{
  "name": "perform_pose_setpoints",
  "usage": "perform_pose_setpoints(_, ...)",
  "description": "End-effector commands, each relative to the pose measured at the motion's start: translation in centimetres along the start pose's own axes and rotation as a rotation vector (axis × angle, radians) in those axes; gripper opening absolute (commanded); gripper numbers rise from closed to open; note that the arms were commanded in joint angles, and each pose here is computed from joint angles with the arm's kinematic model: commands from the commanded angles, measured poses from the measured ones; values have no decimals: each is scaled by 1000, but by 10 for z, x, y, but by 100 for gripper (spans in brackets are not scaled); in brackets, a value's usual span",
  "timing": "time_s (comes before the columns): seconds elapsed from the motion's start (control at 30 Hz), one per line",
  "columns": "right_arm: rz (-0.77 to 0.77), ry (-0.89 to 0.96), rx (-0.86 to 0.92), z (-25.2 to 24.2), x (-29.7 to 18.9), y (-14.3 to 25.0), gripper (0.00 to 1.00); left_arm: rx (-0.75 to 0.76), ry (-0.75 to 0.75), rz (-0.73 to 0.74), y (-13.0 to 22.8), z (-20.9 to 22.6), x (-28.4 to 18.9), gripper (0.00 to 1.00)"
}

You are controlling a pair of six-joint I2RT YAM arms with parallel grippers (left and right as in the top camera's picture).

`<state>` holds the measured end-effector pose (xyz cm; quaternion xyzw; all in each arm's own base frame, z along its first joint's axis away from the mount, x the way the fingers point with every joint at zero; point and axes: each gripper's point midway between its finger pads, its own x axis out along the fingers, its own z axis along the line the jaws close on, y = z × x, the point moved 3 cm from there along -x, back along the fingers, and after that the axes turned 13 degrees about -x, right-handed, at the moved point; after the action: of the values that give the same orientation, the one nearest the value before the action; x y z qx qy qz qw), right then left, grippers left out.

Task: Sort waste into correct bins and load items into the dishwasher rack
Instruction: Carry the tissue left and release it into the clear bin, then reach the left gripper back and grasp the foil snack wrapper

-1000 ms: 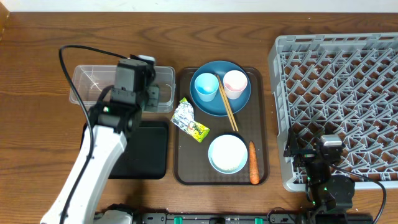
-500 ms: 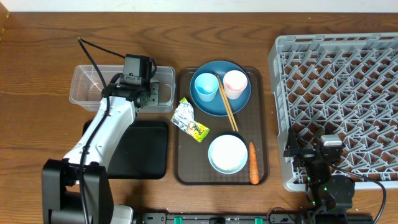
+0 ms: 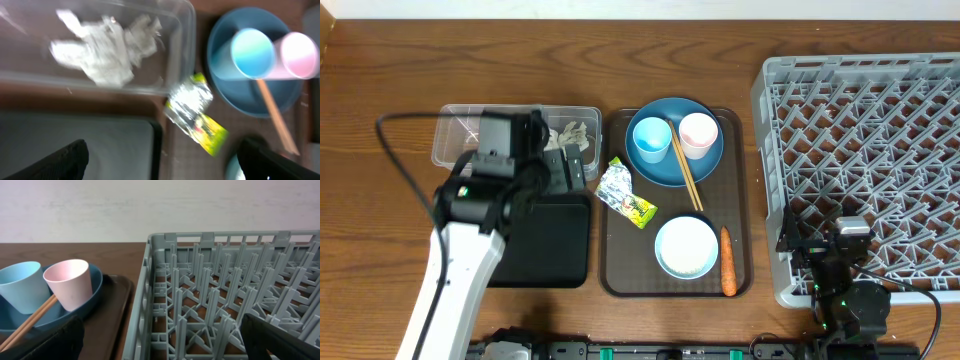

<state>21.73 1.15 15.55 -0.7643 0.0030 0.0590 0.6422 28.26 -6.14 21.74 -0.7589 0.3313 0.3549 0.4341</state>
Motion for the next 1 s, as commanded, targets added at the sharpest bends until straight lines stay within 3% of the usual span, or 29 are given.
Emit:
perform_pose_setpoints(0.0, 6, 0, -4, 0, 0, 2, 99, -74, 62, 70, 19, -15, -4, 97)
perform_pose_setpoints(0.4, 6, 0, -4, 0, 0, 2, 99, -47, -29, 106, 70, -28, 54, 96)
perform_pose_setpoints(0.63, 6, 0, -4, 0, 0, 2, 99, 0, -7, 120, 91, -48, 87, 82)
perform_pose_setpoints(0.97, 6, 0, -4, 0, 0, 2, 99, 38, -118, 114, 109, -48, 131, 80)
